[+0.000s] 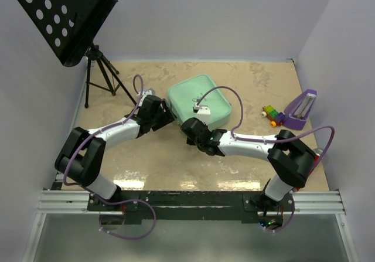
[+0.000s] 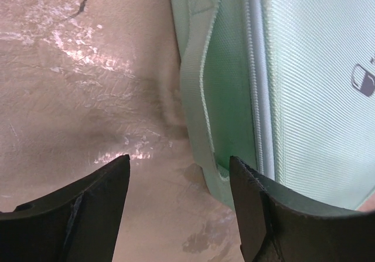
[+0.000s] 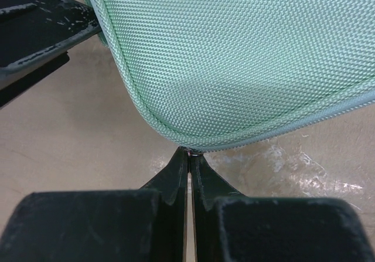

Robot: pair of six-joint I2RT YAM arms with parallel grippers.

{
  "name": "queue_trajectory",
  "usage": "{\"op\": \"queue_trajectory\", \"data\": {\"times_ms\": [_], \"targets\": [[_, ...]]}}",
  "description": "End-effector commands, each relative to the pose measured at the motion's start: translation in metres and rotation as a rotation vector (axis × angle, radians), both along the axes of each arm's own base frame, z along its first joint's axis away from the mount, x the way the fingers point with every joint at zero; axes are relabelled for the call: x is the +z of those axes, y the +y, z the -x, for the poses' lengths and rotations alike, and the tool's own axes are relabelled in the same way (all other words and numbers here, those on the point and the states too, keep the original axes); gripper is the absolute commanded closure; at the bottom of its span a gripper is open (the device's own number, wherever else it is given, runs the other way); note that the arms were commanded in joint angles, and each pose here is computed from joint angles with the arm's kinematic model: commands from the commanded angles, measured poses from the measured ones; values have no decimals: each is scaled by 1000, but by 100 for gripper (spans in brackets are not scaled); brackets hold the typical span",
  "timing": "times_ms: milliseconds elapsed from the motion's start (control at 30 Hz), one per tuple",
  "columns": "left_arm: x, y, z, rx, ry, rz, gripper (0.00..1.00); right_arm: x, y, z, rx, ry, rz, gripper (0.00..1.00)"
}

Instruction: Organize the medicine kit

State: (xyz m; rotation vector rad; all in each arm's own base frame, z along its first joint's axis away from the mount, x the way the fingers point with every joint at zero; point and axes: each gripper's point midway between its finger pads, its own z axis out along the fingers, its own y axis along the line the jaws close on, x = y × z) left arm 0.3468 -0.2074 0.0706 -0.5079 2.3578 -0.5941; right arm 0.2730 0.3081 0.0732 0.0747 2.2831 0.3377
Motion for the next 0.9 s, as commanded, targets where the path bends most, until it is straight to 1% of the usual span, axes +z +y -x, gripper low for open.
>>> {"op": "queue_trajectory", "data": {"times_ms": [0, 100, 167, 200, 233, 300, 433, 500, 533, 567, 633, 700, 733, 800, 867], "targets": [[8, -3, -23, 81, -79, 51, 27, 23, 20, -6, 24, -40, -60, 100], [6, -4, -30, 86, -90, 37, 27, 20, 20, -5, 26, -35, -53, 100], [-4, -4, -33, 87, -67, 17, 31, 18, 18, -4, 25, -32, -44, 100], [-7, -5, -33, 83, -63, 12, 35, 18, 17, -4, 25, -33, -44, 100], [-11, -5, -34, 77, -60, 8, 44, 17, 16, -4, 23, -30, -40, 100], [-18, -4, -32, 82, -47, 2, 56, 16, 14, -2, 22, -27, -38, 100], [-23, -4, -31, 78, -37, -3, 73, 13, 10, 2, 20, -18, -33, 100], [-23, -4, -31, 73, -33, -10, 86, 13, 7, 3, 15, -16, -26, 100], [-22, -3, -31, 67, -33, -16, 95, 13, 4, 2, 9, -19, -19, 100], [-21, -3, -32, 57, -37, -25, 100, 15, 2, 3, 7, -18, -16, 100], [-19, -2, -36, 36, -39, -54, 100, 15, -4, 6, 17, -21, 3, 100], [-19, 2, -40, 5, -34, -93, 100, 12, -17, 7, 16, -31, 61, 100], [-22, 6, -39, -2, -10, -119, 100, 9, -26, 8, 2, -36, 98, 100], [-24, 13, -41, -2, 5, -161, 100, 5, -42, 9, -11, -42, 154, 100], [-22, 22, -46, 8, 5, -187, 100, 3, -54, 12, -17, -38, 178, 100]]}}
